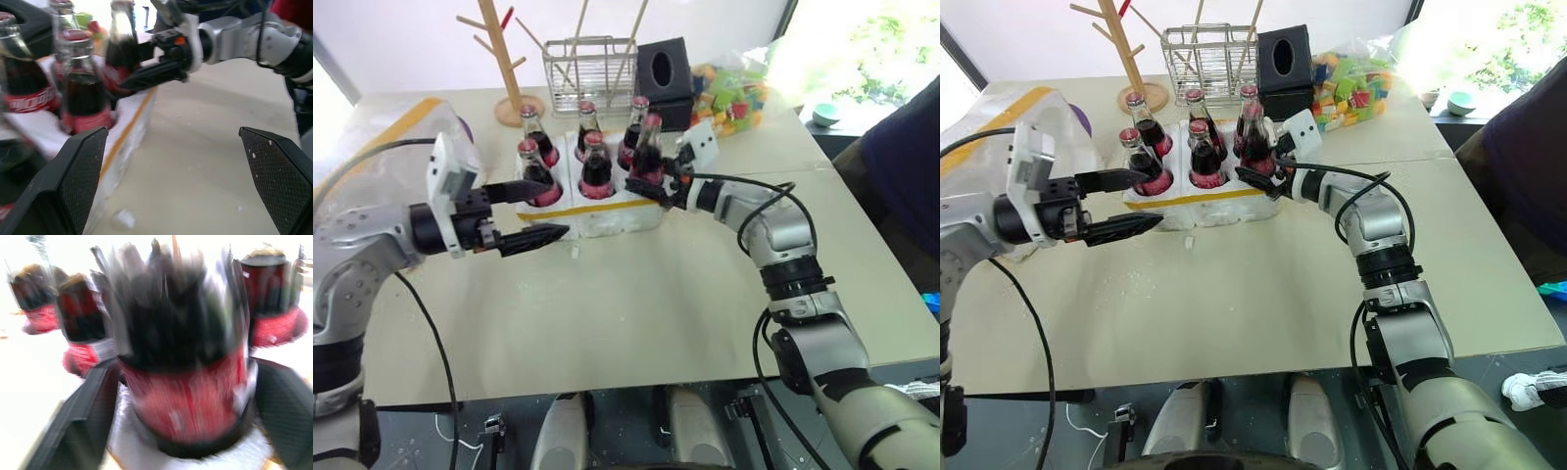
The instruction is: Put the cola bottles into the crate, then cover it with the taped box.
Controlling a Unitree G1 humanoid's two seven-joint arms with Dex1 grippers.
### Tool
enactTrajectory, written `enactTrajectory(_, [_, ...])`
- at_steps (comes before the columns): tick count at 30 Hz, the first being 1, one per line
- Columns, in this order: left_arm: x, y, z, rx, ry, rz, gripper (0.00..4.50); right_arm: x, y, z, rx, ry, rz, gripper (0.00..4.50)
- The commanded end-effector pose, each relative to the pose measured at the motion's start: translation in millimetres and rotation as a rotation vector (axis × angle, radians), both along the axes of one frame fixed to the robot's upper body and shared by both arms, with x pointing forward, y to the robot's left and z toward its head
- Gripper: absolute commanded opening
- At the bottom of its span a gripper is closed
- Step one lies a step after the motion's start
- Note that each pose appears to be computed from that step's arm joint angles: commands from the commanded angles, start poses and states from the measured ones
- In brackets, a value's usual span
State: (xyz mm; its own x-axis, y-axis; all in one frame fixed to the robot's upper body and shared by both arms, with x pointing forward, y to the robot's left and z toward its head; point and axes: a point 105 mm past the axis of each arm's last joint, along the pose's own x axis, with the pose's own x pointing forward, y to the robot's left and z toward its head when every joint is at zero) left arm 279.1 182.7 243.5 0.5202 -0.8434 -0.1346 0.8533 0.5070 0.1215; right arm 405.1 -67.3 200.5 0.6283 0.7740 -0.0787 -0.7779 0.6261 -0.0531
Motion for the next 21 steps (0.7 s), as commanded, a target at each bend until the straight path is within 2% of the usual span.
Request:
enactTrajectory(1, [-12.3, 36.7, 16.5, 0.060, -0.043, 0.105, 4.50, -22.4, -6.8, 29.0, -0.002, -0.091, 0.084, 4.47])
enactTrajectory(5, [-38.2, 90.1, 18.0, 0.188, 0.024, 0.241, 4.50, -57.0, -32.7, 57.7, 0.024, -0.100, 0.164, 4.47])
enactTrajectory(9, [-74.7, 148.3, 40.6, 0.252, 0.074, 0.417, 4.50, -98.5, -61.1, 79.3, -0.024, -0.110, 0.260, 4.47])
enactTrajectory(12, [-94.0, 188.6, 49.3, 0.303, 0.125, 0.539, 4.50, -119.9, -74.2, 85.0, -0.079, -0.107, 0.308, 4.47])
enactTrajectory(16, [-96.8, 232.8, 42.6, 0.397, 0.201, 0.649, 4.50, -135.6, -77.6, 89.3, -0.132, -0.105, 0.362, 4.47])
enactTrajectory(21, [-87.0, 268.7, 26.9, 0.477, 0.285, 0.732, 4.50, -138.1, -74.2, 98.6, -0.150, -0.162, 0.362, 4.47])
